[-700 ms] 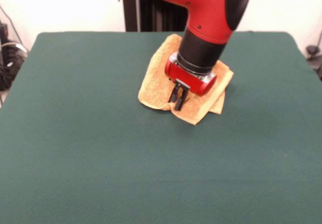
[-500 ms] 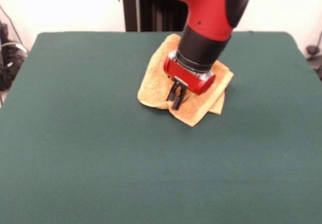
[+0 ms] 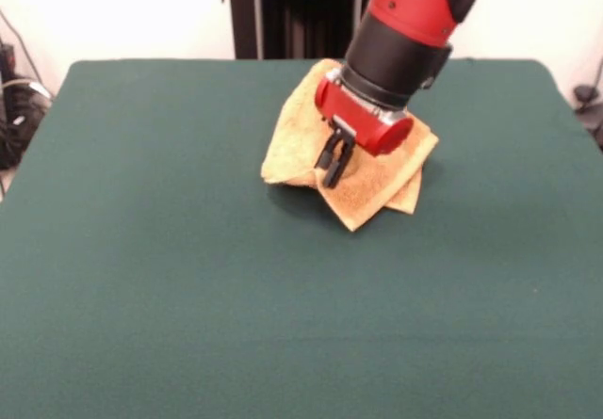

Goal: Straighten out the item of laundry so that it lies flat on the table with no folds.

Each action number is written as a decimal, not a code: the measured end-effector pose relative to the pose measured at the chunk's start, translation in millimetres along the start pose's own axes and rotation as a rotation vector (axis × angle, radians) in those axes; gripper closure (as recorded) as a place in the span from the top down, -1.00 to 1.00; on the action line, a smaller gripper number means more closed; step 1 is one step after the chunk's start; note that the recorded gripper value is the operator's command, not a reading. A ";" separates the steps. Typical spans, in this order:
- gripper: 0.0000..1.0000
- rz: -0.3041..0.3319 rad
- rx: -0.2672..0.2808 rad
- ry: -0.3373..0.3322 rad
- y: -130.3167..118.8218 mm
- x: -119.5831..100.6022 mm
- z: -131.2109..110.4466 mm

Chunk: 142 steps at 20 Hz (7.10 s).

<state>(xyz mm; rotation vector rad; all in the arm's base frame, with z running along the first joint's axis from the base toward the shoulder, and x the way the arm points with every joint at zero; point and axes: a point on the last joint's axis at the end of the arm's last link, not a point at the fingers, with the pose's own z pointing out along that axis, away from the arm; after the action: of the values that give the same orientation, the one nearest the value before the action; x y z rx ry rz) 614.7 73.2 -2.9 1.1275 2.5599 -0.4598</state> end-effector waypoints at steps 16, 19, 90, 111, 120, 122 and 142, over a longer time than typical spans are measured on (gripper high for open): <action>-1.00 -0.113 0.162 -0.404 -42.1 -74.1 -126.5; -1.00 -0.100 0.194 -0.454 -53.7 -92.6 -150.0; -1.00 -0.137 -0.549 -0.324 9.5 -68.4 -33.7; 1.00 -0.066 -0.349 -0.287 -26.7 -89.5 -70.2; 1.00 0.028 -0.057 0.004 -109.5 -78.5 -44.3; 1.00 0.023 -0.036 0.036 -115.5 -65.4 -36.5; 1.00 -0.140 -0.126 -0.172 -45.0 67.3 -37.4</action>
<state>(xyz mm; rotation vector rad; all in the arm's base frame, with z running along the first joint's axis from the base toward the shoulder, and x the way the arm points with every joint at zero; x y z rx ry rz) 532.1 103.5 11.6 0.8322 2.4873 -0.4022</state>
